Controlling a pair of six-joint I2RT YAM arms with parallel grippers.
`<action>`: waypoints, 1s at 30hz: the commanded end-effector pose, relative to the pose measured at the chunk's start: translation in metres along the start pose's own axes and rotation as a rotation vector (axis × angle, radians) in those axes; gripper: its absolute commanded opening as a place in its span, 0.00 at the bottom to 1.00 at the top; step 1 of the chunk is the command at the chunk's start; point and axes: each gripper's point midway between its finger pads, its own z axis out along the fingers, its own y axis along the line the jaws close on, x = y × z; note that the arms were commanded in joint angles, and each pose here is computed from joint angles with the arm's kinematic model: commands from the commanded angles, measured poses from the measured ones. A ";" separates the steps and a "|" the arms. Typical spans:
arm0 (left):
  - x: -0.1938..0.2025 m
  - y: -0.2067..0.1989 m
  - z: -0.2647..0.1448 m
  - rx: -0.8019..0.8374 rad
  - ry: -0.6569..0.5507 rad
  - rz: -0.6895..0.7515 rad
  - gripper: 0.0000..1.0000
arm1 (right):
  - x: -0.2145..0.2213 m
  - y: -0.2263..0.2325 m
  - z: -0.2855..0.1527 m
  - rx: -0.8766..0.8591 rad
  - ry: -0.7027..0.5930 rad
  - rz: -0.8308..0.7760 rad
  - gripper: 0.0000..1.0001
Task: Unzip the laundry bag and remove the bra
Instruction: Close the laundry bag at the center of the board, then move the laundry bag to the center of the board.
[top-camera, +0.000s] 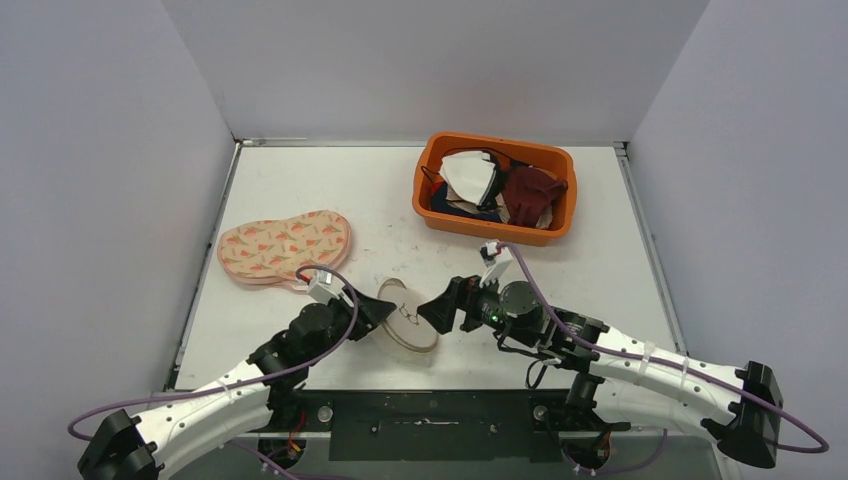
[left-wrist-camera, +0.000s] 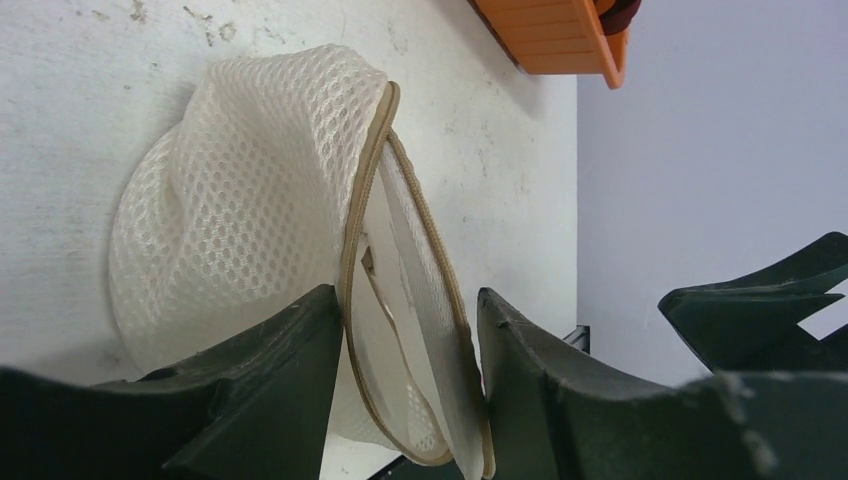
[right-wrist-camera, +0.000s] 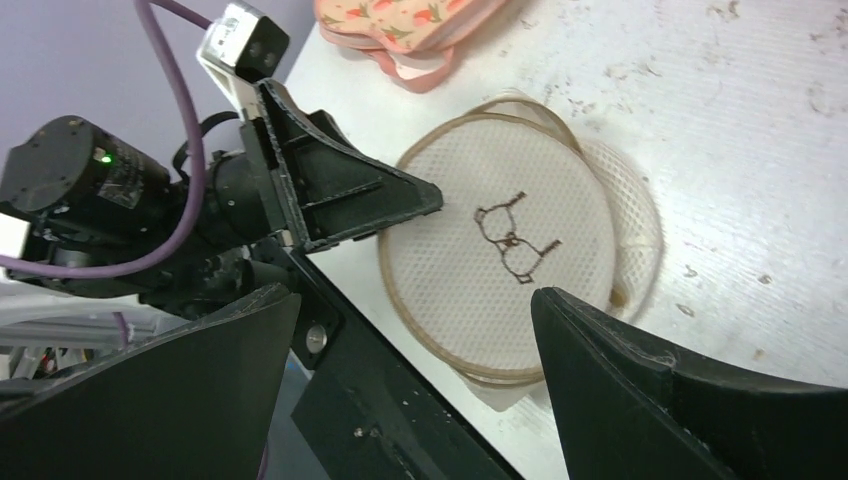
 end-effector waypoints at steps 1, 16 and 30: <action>-0.006 -0.004 0.005 0.028 -0.031 0.012 0.48 | -0.002 -0.020 0.002 0.050 -0.034 0.005 0.90; -0.005 0.027 0.008 -0.075 -0.040 0.072 0.13 | 0.042 -0.080 0.048 0.144 0.077 0.040 0.88; -0.003 0.059 0.004 -0.158 -0.066 0.062 0.01 | 0.084 -0.102 0.077 0.172 0.191 0.096 0.64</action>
